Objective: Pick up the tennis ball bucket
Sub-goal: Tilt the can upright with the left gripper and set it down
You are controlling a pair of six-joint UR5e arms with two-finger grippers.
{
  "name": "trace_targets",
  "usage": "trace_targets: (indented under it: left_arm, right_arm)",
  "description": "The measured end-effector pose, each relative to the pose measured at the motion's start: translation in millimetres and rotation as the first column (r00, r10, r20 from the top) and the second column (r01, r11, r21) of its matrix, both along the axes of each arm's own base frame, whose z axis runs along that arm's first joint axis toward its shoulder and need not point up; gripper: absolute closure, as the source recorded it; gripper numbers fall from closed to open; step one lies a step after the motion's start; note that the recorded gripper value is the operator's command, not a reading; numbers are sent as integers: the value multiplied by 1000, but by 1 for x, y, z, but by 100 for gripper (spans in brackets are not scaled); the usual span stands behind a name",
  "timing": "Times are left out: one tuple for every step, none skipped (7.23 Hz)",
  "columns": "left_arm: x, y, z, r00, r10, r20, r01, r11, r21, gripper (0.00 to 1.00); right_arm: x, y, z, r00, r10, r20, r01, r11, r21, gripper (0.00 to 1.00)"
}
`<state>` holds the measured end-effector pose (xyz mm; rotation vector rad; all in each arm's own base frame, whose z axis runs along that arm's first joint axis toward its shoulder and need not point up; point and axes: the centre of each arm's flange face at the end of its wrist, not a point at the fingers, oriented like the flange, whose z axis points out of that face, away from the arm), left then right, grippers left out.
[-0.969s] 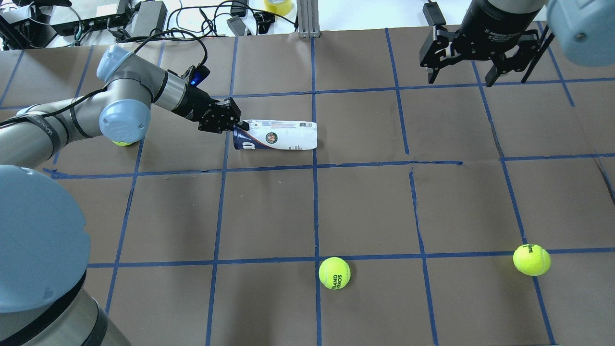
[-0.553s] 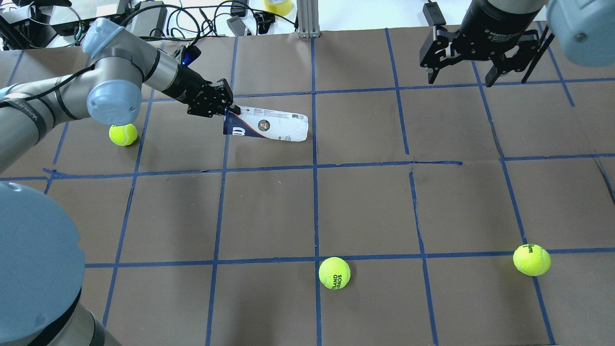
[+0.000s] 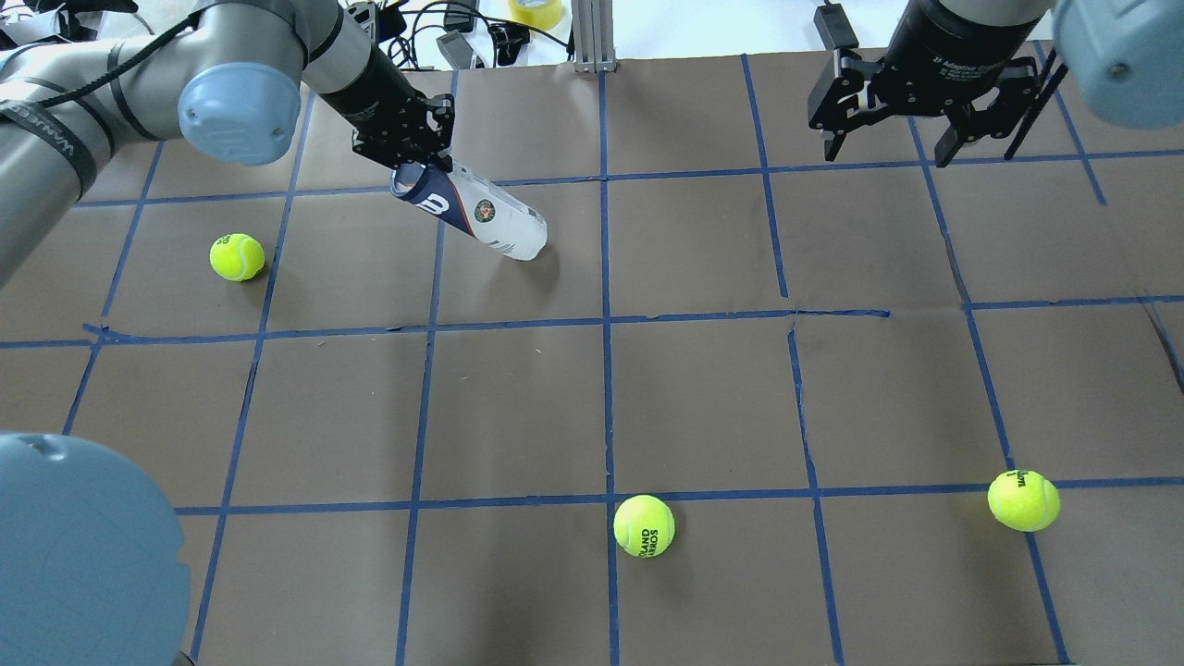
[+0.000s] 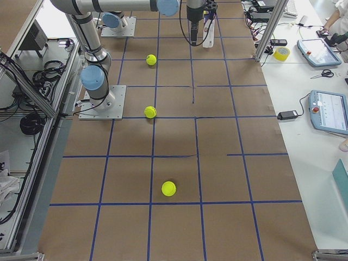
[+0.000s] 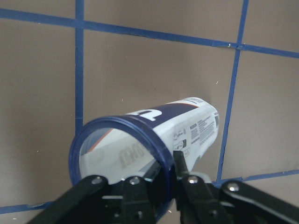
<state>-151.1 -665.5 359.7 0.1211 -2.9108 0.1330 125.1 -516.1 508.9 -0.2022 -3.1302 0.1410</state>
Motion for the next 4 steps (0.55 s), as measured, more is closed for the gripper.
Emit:
trace_targets:
  left_arm:
    - [-12,1,9,998,-18,57,19,1000,-12,100]
    - [-24,3,15,993,-41,112,44,999,-23,100]
    - [-39,6,18,984,-68,162,74,997,-29,100]
    - [-54,9,18,974,-108,198,116,993,-32,100]
  right_arm:
    - [0,0,0,1000,0,0,0,1000,0,0]
    - [0,0,0,1000,1,0,-1,1000,0,0]
    - [0,0,0,1000,1,0,-1,1000,0,0]
    - [0,0,0,1000,1,0,-1,1000,0,0]
